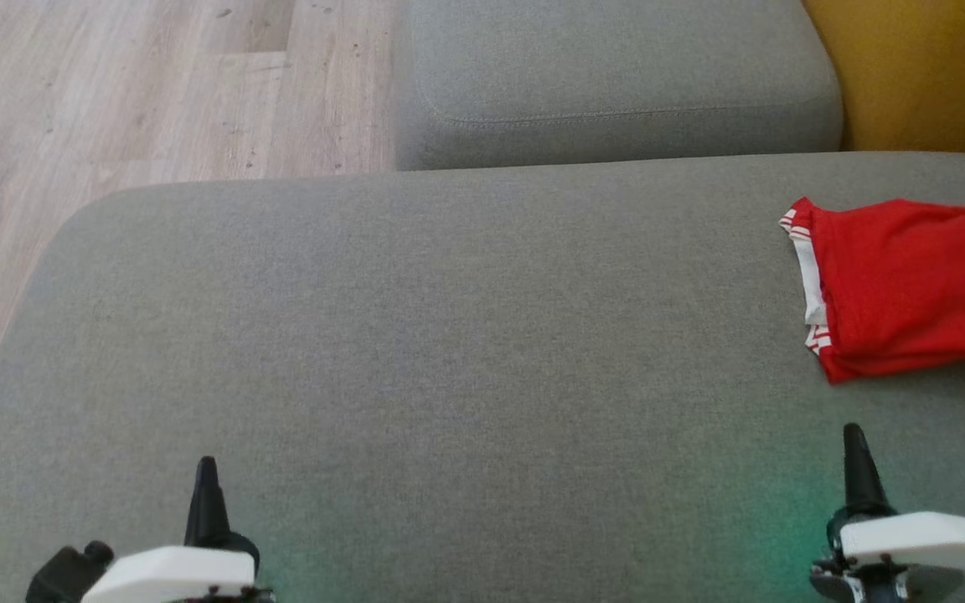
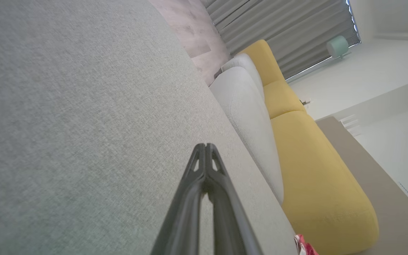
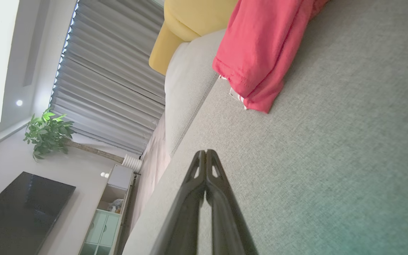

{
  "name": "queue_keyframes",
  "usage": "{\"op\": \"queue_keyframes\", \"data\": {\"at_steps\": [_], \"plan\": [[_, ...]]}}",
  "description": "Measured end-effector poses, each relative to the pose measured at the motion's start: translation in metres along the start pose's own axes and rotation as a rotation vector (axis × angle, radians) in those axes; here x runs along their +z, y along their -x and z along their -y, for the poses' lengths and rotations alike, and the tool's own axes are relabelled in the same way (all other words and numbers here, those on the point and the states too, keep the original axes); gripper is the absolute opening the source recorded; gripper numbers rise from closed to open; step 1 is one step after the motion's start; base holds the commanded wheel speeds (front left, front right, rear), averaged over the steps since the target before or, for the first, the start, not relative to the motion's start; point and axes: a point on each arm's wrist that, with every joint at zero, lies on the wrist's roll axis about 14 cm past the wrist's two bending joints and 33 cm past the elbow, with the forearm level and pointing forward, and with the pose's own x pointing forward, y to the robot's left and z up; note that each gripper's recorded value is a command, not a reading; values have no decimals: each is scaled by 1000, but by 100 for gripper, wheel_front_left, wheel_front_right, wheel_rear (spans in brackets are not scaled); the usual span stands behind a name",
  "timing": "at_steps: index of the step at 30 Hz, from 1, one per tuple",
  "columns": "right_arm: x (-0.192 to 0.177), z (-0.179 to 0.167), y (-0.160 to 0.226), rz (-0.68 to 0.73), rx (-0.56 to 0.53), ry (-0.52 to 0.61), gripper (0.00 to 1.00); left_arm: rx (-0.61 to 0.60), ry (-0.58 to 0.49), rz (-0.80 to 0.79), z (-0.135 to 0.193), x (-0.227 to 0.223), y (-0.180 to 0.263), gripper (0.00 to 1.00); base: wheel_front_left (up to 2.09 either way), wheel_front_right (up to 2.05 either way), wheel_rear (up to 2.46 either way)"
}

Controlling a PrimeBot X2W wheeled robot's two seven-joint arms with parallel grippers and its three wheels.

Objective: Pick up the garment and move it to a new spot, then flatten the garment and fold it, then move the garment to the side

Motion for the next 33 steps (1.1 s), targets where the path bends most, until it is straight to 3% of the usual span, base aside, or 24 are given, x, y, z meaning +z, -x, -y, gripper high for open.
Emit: {"op": "queue_keyframes", "data": {"at_steps": [33], "plan": [[25, -12, -16, 38, 42, -394, 0, -53, 360, 15, 11, 22, -21, 0, 0, 0, 0]]}}
